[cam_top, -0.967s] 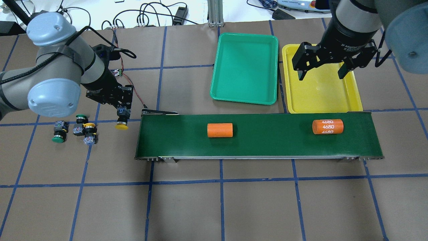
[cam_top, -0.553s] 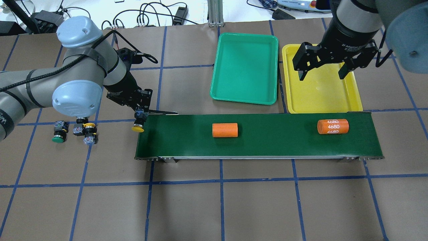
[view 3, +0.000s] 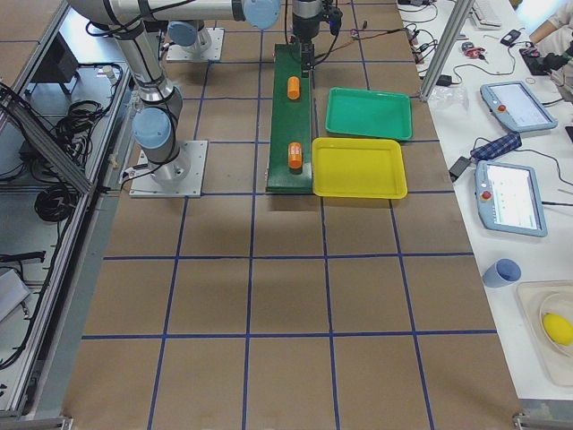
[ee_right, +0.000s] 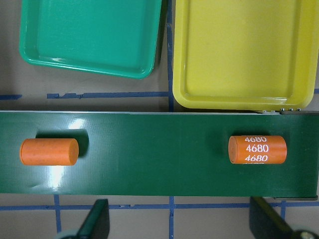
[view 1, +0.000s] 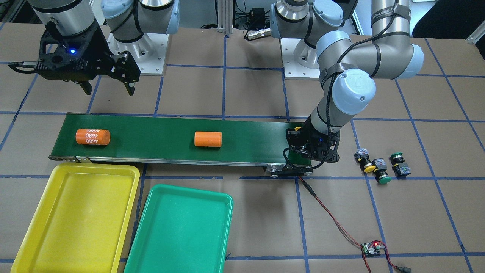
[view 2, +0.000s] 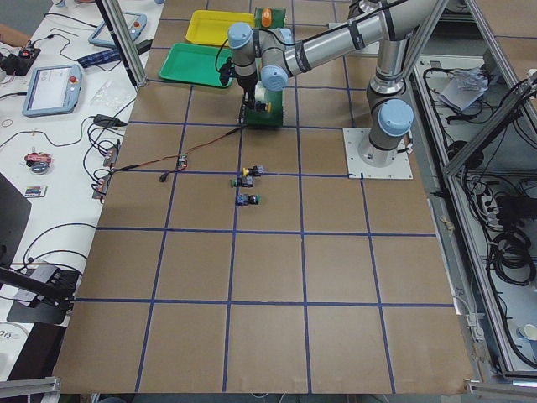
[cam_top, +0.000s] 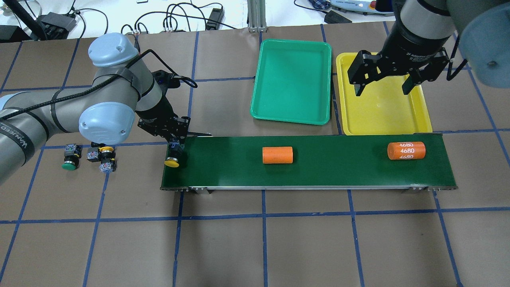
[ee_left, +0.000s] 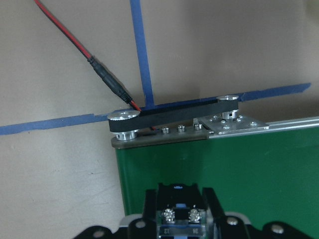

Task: Sort buttons by color to trays
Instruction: 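Carry the yellow-capped button onto the conveyor belt and release, then move the left gripper back over the remaining button cluster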

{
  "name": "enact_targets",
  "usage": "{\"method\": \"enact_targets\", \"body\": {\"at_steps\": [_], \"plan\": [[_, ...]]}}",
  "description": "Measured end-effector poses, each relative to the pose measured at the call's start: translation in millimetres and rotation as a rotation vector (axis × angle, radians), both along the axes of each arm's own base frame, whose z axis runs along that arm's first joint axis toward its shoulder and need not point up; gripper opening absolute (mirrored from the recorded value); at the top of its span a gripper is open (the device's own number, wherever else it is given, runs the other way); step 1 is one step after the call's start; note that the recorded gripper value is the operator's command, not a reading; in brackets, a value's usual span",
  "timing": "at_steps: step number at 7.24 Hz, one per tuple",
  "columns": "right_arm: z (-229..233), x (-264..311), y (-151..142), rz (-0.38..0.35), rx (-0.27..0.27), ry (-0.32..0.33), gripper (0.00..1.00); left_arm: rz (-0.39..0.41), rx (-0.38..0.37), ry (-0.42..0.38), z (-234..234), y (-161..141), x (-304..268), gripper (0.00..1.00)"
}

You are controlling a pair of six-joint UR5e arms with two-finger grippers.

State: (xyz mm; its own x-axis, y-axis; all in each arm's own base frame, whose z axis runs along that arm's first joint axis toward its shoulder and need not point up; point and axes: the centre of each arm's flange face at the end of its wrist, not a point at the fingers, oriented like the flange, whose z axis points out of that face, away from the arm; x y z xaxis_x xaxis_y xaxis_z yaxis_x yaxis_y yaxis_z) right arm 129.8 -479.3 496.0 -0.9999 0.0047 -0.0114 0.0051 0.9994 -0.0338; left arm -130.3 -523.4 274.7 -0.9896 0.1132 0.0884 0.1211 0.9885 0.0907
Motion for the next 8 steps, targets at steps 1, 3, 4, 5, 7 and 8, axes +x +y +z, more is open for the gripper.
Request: {"method": "enact_targets", "body": {"at_steps": [1, 3, 4, 5, 7, 8], "plan": [[0, 0, 0, 0.002, -0.001, 0.000, 1.00, -0.001, 0.009, 0.001, -3, 1, 0, 1.00], [0, 1, 1, 0.004, -0.001, -0.002, 1.00, -0.006, 0.018, 0.004, -3, 3, -3, 1.00], [0, 1, 1, 0.004, -0.001, -0.002, 1.00, -0.008, -0.008, 0.012, 12, 4, -6, 1.00], [0, 1, 1, 0.004, 0.000, -0.002, 1.00, -0.005, -0.037, 0.022, 39, 5, -6, 1.00], [-1, 1, 1, 0.004, 0.001, -0.002, 1.00, 0.013, -0.036, -0.056, 104, 7, 19, 1.00], [-1, 1, 1, 0.004, 0.001, -0.002, 1.00, 0.027, -0.022, -0.115, 121, 4, 50, 1.00]]}}
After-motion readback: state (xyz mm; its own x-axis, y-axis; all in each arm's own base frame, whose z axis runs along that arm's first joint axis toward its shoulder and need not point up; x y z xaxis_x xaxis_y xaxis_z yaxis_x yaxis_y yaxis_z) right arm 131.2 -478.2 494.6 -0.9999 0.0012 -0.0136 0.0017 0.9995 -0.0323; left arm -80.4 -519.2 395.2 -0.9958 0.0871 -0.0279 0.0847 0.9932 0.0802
